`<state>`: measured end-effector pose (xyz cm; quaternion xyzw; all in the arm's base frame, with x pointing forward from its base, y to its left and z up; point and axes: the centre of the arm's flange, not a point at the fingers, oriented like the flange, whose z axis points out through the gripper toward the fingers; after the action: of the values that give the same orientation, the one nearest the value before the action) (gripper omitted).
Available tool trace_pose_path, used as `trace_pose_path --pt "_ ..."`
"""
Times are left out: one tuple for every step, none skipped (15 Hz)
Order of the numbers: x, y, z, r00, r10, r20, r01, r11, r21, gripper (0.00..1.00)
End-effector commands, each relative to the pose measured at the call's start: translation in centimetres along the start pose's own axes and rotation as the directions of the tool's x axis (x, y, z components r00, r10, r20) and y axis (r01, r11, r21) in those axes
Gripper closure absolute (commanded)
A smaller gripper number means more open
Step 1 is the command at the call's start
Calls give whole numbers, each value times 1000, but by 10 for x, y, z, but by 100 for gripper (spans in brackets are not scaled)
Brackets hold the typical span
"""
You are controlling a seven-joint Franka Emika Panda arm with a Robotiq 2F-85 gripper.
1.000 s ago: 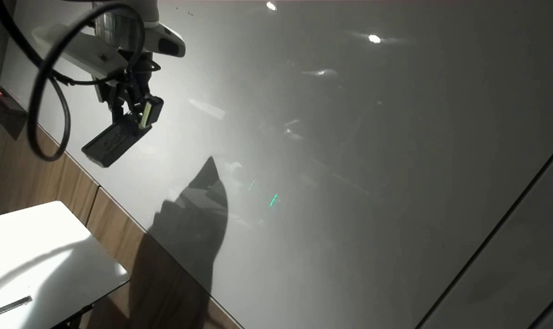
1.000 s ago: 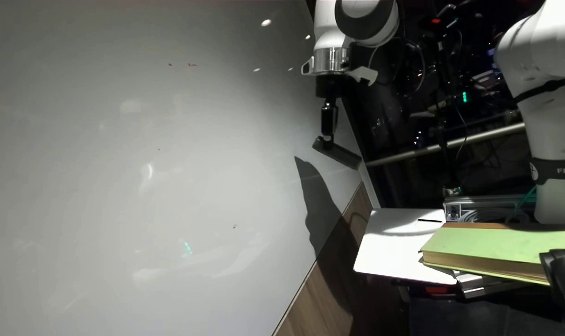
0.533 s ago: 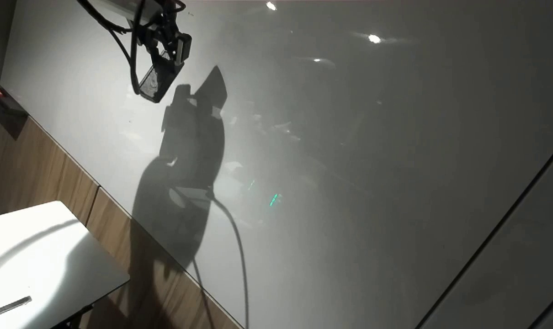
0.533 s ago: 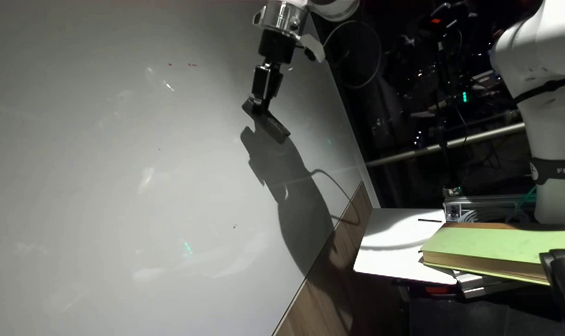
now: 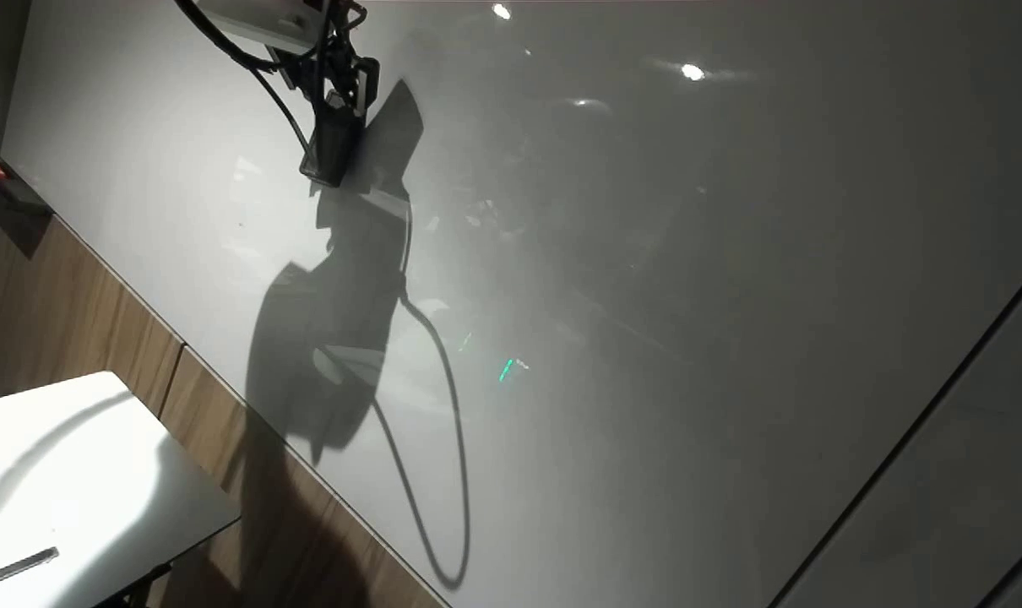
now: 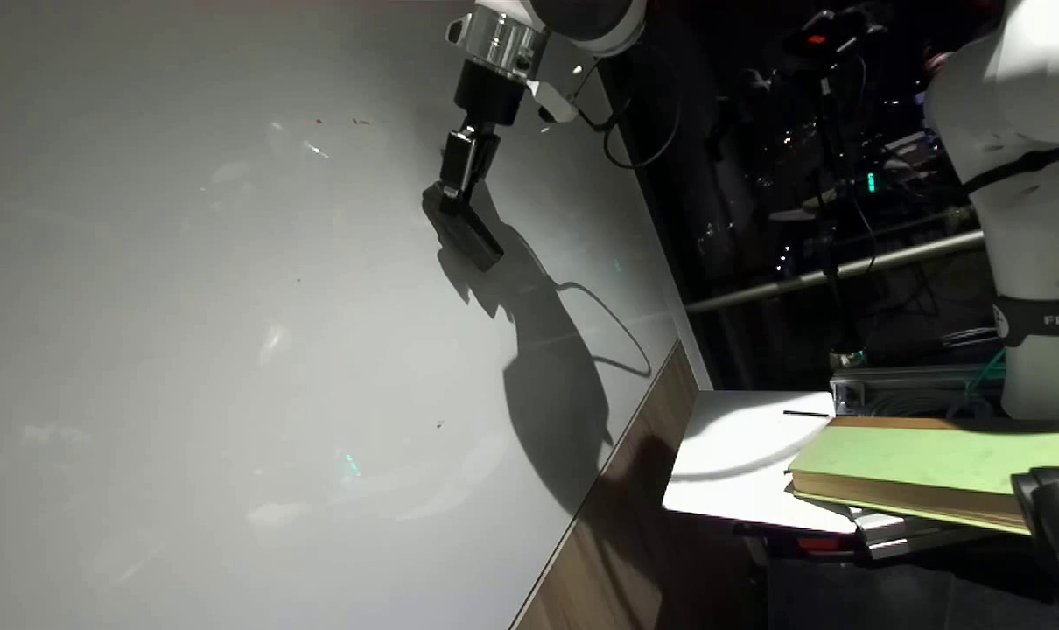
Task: Use the duster to erase the writings on the whiteboard
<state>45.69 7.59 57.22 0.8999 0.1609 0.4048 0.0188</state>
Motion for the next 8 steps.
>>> trace_pose_path --pt "49 24 -27 996 -7 -92 0 997 -76 70" --pt "56 28 -37 994 -10 -106 1 996 -88 70" --pt "67 31 -51 992 -8 -122 -4 995 -99 70" --pt "76 32 -64 990 -5 -138 -9 994 -105 70" --pt "83 32 -74 988 -1 -152 -15 994 -104 70" --pt "89 30 -80 986 1 -164 -19 994 -108 70" --pt "92 28 -83 985 0 -175 -20 994 -111 70" --pt "96 25 -86 984 2 -181 -23 994 -110 70"
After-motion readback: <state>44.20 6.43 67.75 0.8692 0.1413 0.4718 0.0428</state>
